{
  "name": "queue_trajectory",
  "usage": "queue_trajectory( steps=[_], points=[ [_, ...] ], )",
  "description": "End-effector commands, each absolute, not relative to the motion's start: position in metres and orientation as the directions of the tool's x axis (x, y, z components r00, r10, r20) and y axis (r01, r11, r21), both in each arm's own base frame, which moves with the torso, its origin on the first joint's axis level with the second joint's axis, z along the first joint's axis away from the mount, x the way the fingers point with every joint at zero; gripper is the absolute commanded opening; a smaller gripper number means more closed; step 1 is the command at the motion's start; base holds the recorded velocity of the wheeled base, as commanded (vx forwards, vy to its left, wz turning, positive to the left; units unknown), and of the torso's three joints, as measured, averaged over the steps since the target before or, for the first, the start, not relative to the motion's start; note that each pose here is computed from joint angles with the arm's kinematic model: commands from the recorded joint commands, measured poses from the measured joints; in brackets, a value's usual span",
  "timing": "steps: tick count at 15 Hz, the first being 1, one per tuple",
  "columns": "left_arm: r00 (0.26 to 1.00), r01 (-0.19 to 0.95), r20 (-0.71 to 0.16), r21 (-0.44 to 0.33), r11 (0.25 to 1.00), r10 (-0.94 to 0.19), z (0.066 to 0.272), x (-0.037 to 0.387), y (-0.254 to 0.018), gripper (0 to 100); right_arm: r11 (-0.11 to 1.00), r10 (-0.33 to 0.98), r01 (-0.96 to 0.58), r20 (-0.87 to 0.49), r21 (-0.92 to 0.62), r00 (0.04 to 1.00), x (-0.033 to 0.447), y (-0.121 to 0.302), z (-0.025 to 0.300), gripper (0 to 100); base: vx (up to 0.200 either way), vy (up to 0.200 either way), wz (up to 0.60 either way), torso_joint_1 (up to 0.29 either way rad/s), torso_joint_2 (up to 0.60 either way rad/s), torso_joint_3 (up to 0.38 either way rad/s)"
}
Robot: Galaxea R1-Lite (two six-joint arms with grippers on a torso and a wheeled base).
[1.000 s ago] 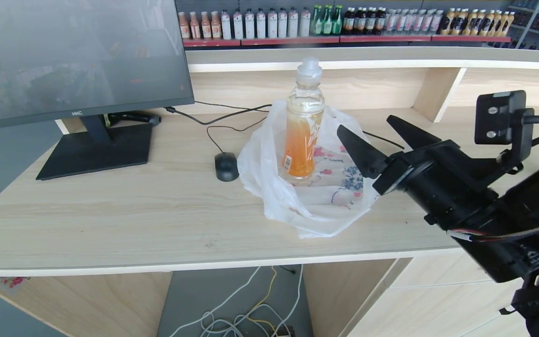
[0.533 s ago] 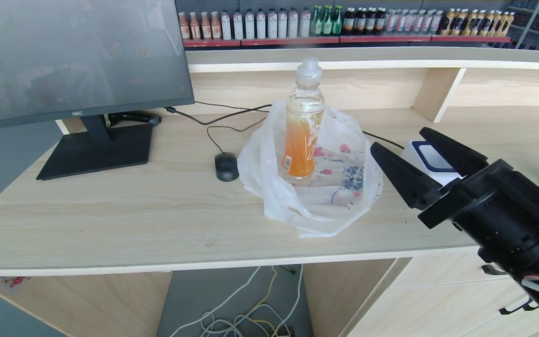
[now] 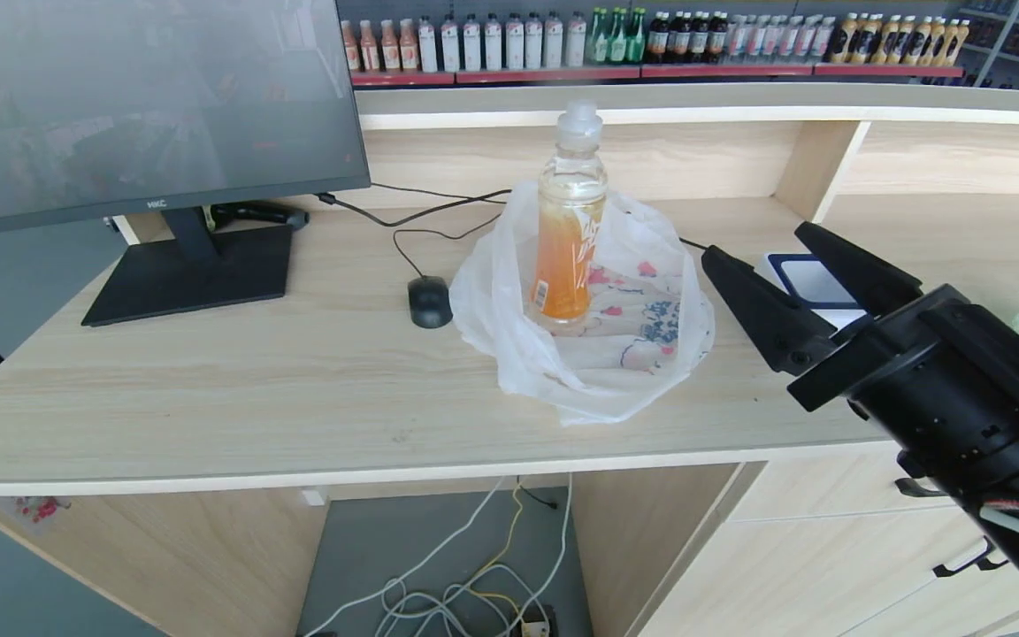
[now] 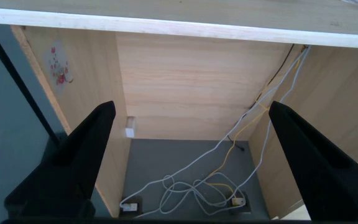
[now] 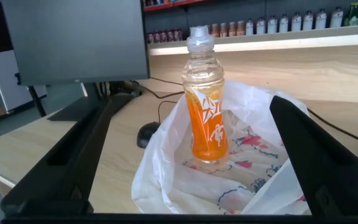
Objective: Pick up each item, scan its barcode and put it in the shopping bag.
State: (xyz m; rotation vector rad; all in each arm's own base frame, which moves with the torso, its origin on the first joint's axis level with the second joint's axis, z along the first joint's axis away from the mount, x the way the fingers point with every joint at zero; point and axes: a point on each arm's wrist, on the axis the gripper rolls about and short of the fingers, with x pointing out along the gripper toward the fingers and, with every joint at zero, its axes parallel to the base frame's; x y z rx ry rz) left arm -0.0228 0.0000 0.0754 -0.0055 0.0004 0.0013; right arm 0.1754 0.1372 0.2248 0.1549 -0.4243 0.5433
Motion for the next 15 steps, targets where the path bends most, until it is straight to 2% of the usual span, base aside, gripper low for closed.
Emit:
queue_trajectory(
  steps=[1,5,15],
  points=[
    [1.0,-0.002,0.0,-0.006,1.0,0.002,0.075,-0.023,0.0,100,0.847,0.473,-0.531,0.415,0.03,0.777,0.177,0.139,0.221,100,0.0,0.0,0.0,0.0,0.0,0.0],
    [1.0,-0.002,0.0,-0.006,1.0,0.002,0.075,-0.023,0.0,100,0.841,0.472,-0.538,0.414,0.053,0.779,0.177,0.138,0.22,100,0.0,0.0,0.0,0.0,0.0,0.0],
    [1.0,-0.002,0.0,-0.006,1.0,0.002,0.075,-0.023,0.0,100,0.887,0.437,-0.462,0.282,0.023,0.854,0.178,0.117,0.186,100,0.0,-0.2,0.0,0.001,0.0,0.003]
  ],
)
